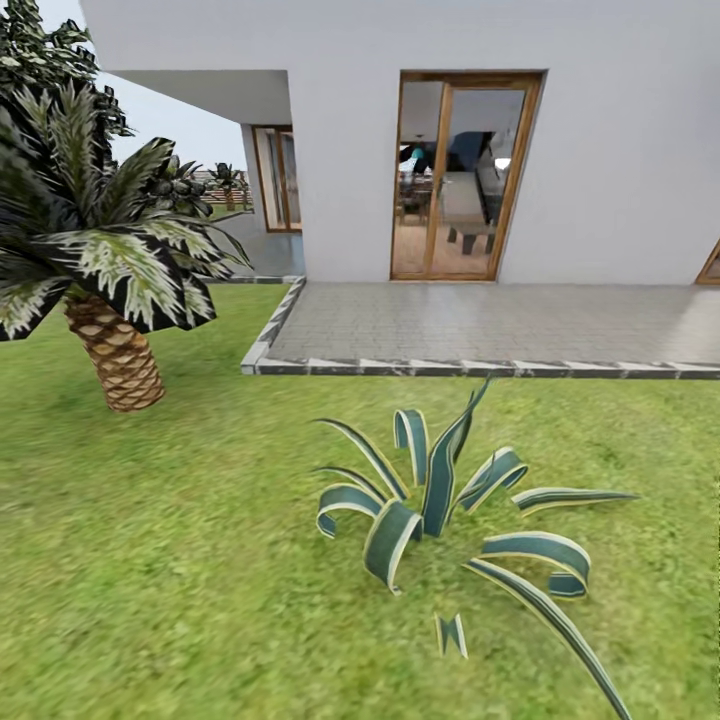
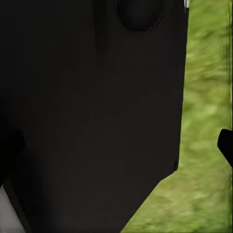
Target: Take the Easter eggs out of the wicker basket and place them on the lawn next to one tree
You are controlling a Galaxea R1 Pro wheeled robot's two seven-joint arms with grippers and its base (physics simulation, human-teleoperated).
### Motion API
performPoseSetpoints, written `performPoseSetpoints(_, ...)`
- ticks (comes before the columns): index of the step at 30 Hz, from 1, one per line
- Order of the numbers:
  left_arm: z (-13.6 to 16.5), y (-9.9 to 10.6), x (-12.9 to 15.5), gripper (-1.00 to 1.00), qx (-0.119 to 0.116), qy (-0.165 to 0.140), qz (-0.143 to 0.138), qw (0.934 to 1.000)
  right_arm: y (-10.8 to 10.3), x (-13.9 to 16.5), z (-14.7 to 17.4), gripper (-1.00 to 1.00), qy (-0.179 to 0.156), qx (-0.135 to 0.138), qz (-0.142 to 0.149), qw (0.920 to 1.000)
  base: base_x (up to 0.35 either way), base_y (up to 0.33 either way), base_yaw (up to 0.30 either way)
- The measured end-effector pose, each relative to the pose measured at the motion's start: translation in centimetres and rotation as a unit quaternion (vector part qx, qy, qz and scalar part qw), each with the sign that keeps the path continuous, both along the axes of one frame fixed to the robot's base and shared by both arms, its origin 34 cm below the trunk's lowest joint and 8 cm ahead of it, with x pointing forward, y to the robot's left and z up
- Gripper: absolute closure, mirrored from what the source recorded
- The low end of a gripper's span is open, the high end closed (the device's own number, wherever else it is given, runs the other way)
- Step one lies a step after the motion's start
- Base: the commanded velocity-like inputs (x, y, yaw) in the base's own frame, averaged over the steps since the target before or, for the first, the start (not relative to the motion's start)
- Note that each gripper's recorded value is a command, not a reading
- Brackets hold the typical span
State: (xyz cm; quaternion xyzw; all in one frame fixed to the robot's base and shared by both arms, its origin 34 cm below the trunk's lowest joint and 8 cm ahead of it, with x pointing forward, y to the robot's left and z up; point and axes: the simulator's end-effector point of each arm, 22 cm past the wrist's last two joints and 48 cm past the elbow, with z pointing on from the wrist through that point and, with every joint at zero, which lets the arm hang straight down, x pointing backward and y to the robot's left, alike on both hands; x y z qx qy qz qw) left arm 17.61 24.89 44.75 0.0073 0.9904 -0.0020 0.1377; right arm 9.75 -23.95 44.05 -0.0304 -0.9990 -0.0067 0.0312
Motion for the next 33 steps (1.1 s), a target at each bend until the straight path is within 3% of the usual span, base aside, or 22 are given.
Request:
performPoseSetpoints(24,0.03,0.03,0.09,-1.0,0.0,-0.003,0.0,1.0,-0.08,0.0,0.0,-1.0,0.0,0.0,0.0,1.0,0.029,-0.096,0.001)
performPoseSetpoints(33,0.02,-0.01,0.12,-1.0,0.0,-0.002,-0.001,1.0,-0.1,0.0,-0.01,-1.0,0.0,-0.001,0.0,1.0,-0.147,-0.086,0.0)
